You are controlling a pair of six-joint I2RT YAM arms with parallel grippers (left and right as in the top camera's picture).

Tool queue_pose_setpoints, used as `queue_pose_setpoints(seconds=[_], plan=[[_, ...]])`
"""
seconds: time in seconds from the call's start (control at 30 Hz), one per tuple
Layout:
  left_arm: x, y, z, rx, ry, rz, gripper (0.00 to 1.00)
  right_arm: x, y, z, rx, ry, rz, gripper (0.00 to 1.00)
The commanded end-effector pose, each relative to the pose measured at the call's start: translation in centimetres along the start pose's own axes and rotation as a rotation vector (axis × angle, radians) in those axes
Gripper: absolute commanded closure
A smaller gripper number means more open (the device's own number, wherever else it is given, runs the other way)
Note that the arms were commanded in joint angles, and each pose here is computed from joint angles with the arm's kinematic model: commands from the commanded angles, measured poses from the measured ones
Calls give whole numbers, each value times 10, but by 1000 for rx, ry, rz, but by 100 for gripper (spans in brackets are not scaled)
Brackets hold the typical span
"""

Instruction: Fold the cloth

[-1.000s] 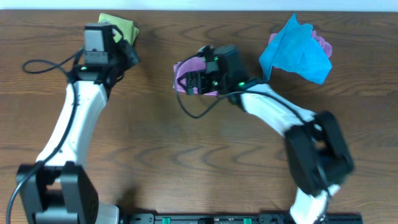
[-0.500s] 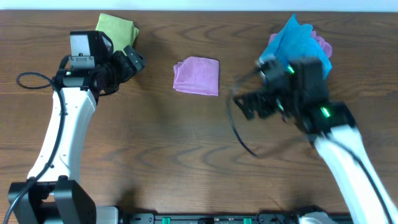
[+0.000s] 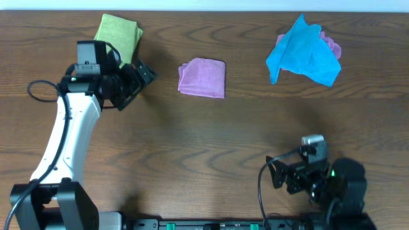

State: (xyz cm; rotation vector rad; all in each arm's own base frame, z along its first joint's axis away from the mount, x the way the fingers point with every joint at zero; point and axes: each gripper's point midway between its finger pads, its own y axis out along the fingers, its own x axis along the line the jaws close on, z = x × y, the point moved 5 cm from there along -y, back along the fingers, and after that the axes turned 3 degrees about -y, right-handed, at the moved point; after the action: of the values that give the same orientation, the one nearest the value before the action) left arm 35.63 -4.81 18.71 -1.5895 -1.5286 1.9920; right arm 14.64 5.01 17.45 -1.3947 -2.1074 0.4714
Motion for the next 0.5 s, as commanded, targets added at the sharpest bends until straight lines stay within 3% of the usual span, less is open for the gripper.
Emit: queue_pose_setpoints(seconds=[0.0,0.47], plan=[[9,10,12,57,-51,39,2,0,-8,1,-67,60,14,1],[35,94,41,58,-179,165,3,2,-10,-1,-90,50,9,1]])
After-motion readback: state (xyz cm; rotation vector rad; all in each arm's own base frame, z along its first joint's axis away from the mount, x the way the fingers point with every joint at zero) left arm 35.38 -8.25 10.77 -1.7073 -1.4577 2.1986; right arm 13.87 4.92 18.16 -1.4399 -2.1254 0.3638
